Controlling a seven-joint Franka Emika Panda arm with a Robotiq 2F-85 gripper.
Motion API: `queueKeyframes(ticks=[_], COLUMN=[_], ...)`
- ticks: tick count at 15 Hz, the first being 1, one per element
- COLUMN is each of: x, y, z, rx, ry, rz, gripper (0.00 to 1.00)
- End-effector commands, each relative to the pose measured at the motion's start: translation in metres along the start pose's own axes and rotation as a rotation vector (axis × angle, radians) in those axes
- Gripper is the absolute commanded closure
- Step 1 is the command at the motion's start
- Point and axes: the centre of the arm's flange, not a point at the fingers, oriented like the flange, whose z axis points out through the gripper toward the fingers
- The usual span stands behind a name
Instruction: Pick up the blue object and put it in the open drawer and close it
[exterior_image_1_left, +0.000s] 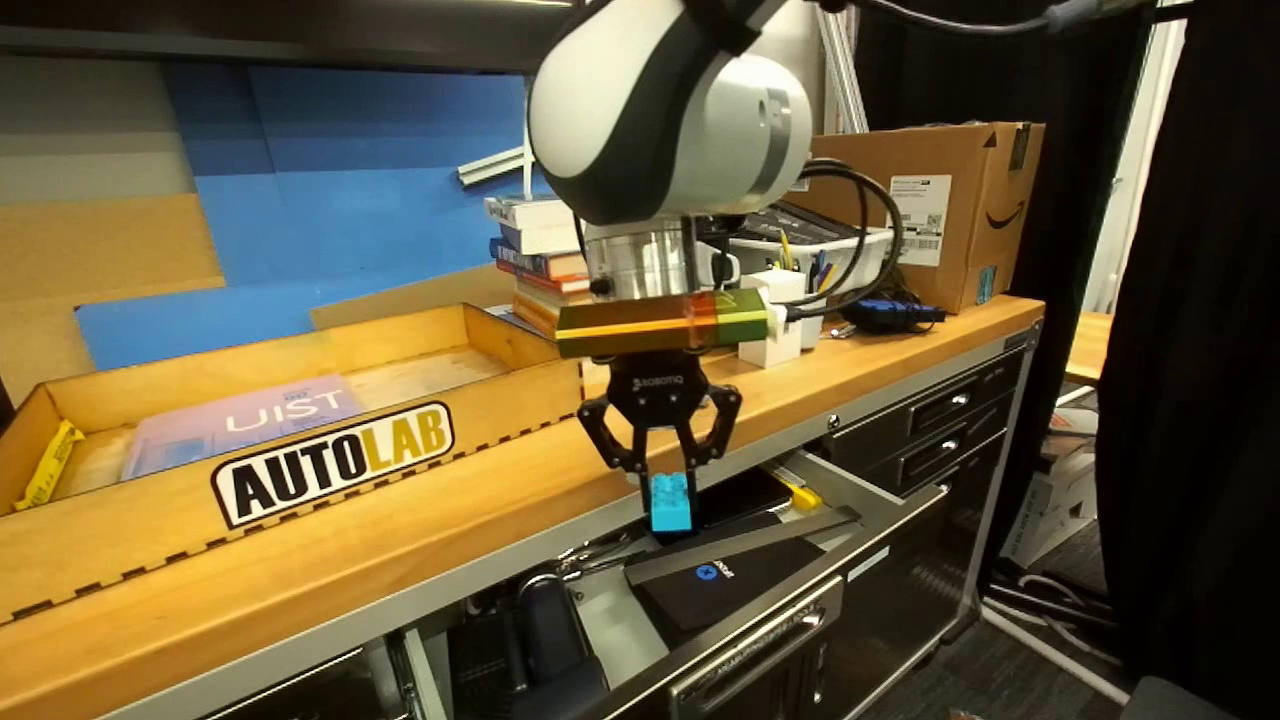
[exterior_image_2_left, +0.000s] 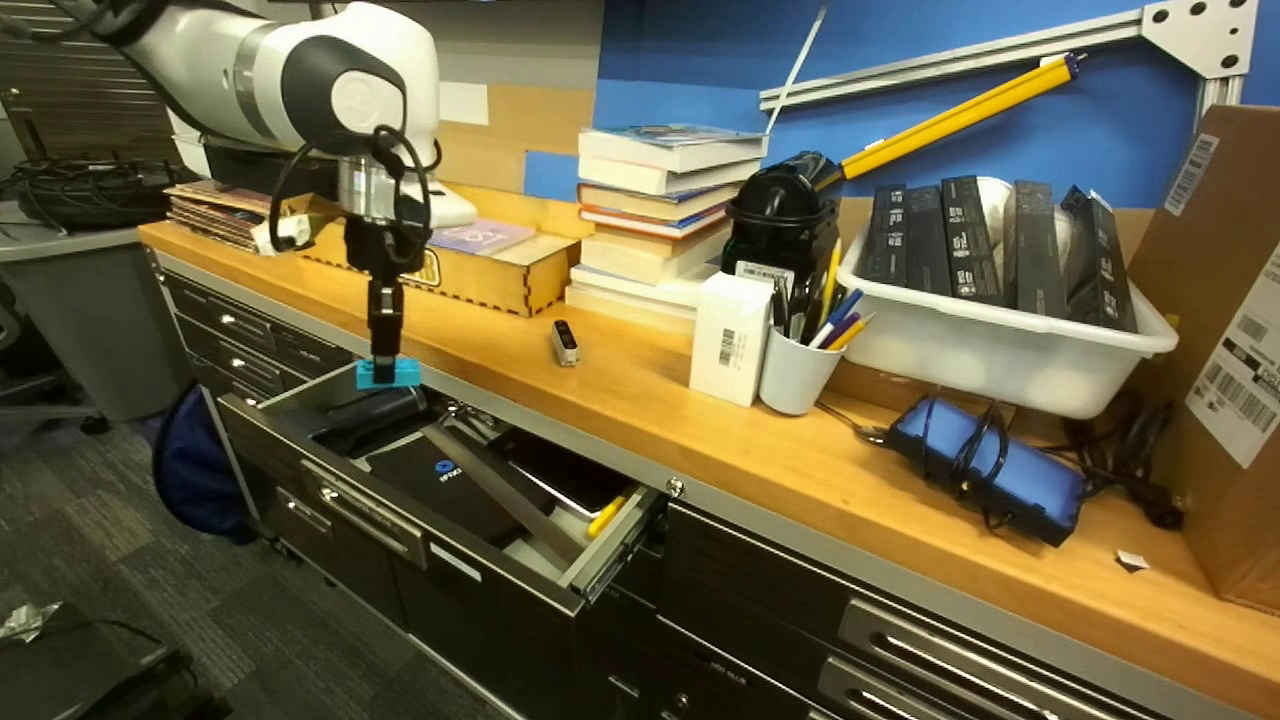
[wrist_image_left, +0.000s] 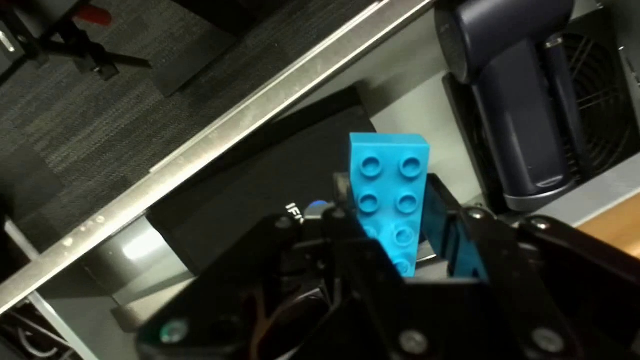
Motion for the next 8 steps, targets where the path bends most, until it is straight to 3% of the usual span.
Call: queueKeyframes(ticks=[1,5,6,8], x=[-0.002,0.027,0.03,0.023], y=[0.032,0.045,0.047,0.056], z=[0.023,0.045,0.047,0.047], rx=[0.043,0.083,0.093,0.099], ry=[0.023,0.042,0.025,-0.006], rz=[0.138,0.277,0.283,0.275], gripper=[0.82,0.81,0.39,0.32])
